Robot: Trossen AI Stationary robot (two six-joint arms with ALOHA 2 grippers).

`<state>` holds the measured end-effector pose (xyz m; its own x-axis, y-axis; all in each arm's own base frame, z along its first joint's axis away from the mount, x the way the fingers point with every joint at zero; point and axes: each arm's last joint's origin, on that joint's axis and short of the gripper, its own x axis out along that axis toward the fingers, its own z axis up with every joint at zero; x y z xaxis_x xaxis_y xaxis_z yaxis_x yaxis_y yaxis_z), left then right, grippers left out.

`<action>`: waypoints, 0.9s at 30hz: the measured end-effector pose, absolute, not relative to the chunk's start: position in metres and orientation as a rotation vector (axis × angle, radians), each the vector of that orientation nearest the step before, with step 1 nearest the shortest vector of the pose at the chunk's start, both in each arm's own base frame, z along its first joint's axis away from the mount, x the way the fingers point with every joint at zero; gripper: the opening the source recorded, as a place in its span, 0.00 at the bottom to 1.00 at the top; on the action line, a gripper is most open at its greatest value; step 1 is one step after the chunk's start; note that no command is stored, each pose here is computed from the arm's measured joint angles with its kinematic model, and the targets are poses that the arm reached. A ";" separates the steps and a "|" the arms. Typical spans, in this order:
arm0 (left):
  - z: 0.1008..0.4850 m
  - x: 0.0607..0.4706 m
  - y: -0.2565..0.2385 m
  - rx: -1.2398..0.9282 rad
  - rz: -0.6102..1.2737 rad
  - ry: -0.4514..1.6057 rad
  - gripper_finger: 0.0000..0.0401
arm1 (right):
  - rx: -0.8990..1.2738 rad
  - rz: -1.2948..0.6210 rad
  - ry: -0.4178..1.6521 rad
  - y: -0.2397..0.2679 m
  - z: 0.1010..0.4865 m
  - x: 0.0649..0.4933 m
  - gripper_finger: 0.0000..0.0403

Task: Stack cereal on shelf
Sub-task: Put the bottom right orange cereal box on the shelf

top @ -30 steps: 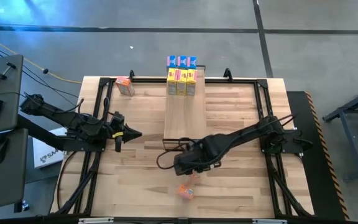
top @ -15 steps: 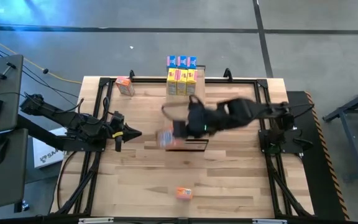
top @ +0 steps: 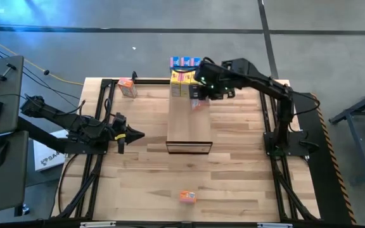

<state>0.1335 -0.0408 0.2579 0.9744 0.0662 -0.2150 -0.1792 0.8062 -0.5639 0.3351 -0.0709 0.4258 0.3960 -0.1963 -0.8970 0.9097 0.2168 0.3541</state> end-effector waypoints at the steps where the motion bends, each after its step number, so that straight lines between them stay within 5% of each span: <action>1: 0.258 0.133 -0.041 -0.619 0.137 0.187 0.00 | 1.066 -0.903 0.843 -0.075 0.424 0.336 0.42; 17: 0.258 0.133 -0.040 -0.619 0.148 0.183 0.00 | 1.060 -0.968 0.890 -0.090 0.402 0.353 0.42; 27: 0.258 0.133 -0.040 -0.619 0.148 0.183 0.00 | 1.040 -1.014 0.869 -0.096 0.394 0.360 0.59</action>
